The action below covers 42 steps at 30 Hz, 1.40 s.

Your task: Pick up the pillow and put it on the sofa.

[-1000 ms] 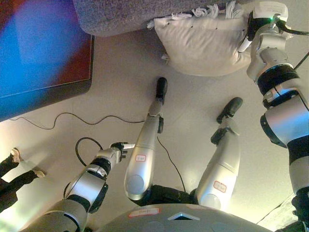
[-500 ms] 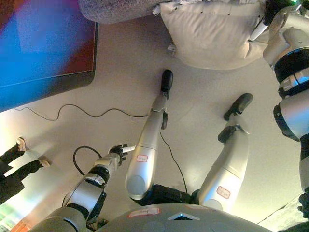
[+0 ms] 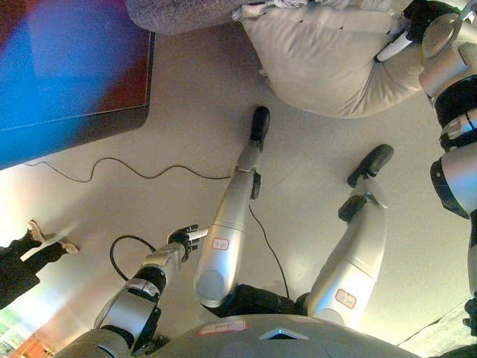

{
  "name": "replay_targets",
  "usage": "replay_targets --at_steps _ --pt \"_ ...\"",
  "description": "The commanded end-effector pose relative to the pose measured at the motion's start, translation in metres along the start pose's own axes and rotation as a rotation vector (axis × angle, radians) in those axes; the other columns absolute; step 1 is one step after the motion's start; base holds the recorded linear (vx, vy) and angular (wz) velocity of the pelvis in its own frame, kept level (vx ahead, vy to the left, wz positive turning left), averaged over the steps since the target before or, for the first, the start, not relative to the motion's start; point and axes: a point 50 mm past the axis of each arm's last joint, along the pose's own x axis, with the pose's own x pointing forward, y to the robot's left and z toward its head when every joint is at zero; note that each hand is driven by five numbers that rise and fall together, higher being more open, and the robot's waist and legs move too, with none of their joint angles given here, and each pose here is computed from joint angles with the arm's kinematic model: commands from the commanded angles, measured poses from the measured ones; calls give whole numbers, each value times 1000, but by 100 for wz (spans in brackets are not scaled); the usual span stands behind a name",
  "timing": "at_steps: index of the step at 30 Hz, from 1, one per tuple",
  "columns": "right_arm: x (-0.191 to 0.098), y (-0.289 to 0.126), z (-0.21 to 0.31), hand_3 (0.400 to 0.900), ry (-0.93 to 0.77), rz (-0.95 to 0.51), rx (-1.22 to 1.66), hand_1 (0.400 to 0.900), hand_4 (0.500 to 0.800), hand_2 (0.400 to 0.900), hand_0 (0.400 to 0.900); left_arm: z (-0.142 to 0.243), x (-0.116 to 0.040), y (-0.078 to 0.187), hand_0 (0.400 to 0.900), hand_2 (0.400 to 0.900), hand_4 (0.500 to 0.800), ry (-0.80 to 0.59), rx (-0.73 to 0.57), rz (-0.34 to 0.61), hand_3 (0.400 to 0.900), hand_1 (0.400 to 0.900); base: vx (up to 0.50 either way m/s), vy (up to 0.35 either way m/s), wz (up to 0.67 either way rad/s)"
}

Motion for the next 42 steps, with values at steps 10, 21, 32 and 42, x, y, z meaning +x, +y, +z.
replay_targets --at_steps 10,21,32,42 --pt "-8 -10 13 400 -174 88 -110 400 500 400 400 -55 -11 52 900 900 800 161 105 58 900 900 -9 -55 -2" --pt "-20 53 23 400 -376 374 -193 400 500 400 400 -64 -21 89 900 900 800 253 158 151 900 900 103 -96 5" --pt "-56 82 49 400 -679 604 -191 400 500 400 400 -114 -40 116 900 900 800 478 132 257 900 900 226 -30 13" --pt "-74 62 106 400 -842 642 55 400 500 400 400 -129 -48 125 900 900 800 586 117 294 900 900 151 69 23"
